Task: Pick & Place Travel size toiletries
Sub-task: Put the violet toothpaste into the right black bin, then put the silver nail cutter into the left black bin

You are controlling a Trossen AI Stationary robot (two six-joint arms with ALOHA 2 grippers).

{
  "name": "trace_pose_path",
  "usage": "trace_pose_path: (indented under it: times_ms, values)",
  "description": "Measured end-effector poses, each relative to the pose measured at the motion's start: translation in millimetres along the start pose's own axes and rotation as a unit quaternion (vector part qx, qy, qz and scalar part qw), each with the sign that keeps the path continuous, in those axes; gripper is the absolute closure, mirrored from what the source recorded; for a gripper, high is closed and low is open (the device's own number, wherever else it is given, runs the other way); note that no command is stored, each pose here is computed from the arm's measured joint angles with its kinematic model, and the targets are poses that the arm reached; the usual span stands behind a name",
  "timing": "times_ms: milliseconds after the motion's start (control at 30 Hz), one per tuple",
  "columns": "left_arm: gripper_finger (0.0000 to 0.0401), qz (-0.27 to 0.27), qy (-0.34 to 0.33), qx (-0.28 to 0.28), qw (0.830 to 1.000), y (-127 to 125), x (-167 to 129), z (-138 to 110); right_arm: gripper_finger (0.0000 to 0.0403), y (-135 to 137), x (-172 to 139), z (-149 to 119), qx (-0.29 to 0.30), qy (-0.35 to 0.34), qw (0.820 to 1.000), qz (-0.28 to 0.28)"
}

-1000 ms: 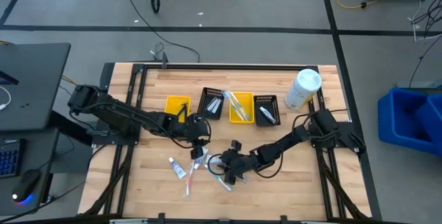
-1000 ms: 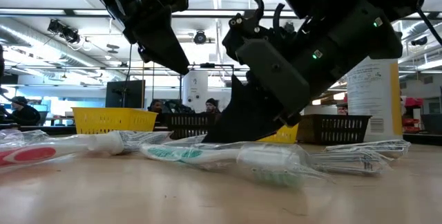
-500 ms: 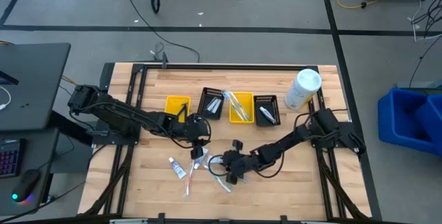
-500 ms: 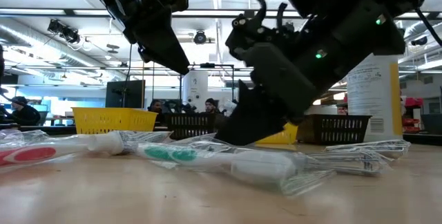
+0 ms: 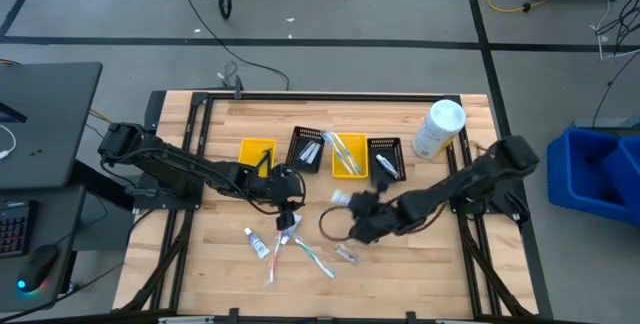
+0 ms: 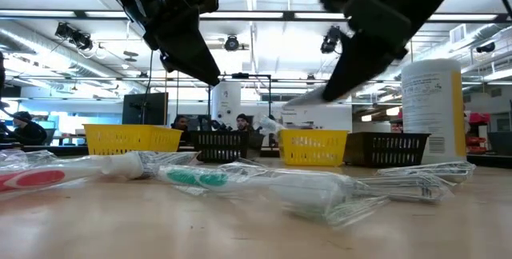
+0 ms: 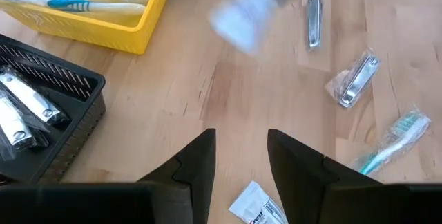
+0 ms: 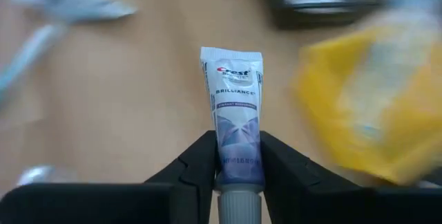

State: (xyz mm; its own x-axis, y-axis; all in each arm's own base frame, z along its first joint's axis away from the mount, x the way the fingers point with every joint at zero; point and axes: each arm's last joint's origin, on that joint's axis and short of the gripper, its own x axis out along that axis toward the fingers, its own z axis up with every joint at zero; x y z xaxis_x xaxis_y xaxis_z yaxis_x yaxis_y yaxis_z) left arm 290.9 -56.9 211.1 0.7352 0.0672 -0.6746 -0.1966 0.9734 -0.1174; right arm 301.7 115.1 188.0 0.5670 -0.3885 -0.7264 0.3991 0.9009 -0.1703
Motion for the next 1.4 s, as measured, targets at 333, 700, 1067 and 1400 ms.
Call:
trace_pose_path:
  times_ms: [333,700,1067,1400]
  values:
    - [0.026,0.002,0.0,-0.019,1.0,0.1,0.0,-0.1,0.0294,-66.2,-47.7,-1.4,0.077,0.008,0.983,-0.168]
    - [0.026,0.012,-0.004,-0.019,1.0,0.7,0.0,0.2,0.0289,-109.7,-9.9,-39.2,0.169,0.076,0.946,-0.267]
    - [0.026,0.012,-0.004,-0.019,1.0,0.8,0.0,0.2,0.0287,-136.0,32.9,-67.9,0.166,0.118,0.951,-0.233]
    - [0.026,0.012,-0.004,-0.019,1.0,0.8,0.0,0.2,0.0205,-145.0,43.3,-57.1,0.181,0.093,0.955,-0.216]
